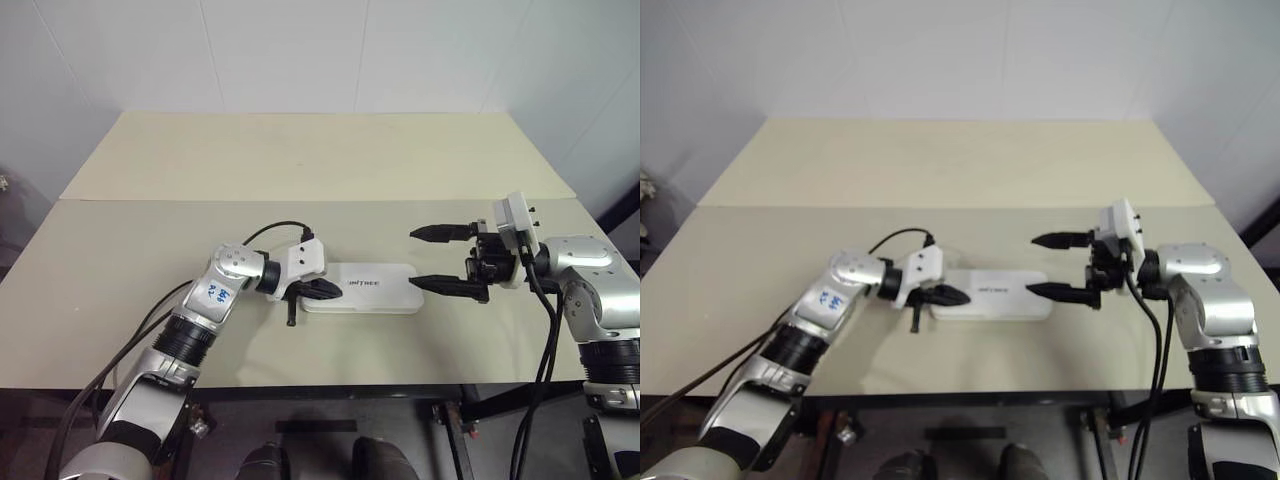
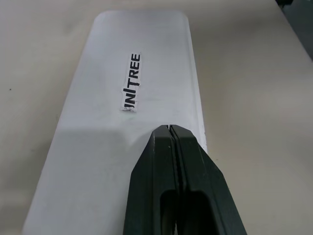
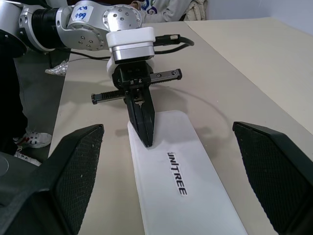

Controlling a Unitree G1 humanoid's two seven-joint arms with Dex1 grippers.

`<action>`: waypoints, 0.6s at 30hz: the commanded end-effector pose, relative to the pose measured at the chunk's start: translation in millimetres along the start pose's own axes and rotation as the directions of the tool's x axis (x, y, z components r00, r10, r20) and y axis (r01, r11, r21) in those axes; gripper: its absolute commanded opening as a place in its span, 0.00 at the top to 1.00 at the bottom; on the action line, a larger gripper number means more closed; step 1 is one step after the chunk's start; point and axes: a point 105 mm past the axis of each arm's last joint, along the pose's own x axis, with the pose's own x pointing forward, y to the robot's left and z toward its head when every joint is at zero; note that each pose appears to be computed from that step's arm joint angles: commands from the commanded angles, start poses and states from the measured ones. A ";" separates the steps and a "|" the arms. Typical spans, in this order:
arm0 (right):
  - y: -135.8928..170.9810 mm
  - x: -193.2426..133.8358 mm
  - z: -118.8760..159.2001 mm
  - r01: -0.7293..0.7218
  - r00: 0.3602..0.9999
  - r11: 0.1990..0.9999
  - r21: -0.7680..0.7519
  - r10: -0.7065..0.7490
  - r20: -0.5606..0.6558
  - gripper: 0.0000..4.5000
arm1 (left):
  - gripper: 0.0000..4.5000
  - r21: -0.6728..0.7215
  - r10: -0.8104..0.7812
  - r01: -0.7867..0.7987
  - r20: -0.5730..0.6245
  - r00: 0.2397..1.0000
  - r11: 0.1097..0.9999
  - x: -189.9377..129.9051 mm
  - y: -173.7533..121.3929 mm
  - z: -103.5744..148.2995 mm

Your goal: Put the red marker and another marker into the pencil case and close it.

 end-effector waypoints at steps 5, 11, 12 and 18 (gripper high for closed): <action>-3.9 -1.5 6.2 -0.006 1.000 0.999 -0.036 0.006 0.001 0.00 | 1.00 -0.009 0.111 -0.112 0.255 0.961 0.994 -58.7 15.0 49.3; -7.1 -4.1 0.9 -0.005 1.000 0.999 -0.048 0.004 -0.017 0.00 | 1.00 -0.009 0.238 -0.246 0.286 0.928 0.969 -122.2 12.9 43.0; -7.1 -4.8 -0.2 -0.006 1.000 0.999 -0.051 0.005 -0.022 0.00 | 1.00 -0.011 0.249 -0.255 0.265 0.932 0.967 -131.8 8.9 36.6; -10.9 -11.5 -2.5 0.008 0.999 0.997 -0.078 -0.011 -0.037 0.00 | 0.65 -0.019 0.340 -0.345 0.238 0.910 0.938 -178.5 -5.9 19.5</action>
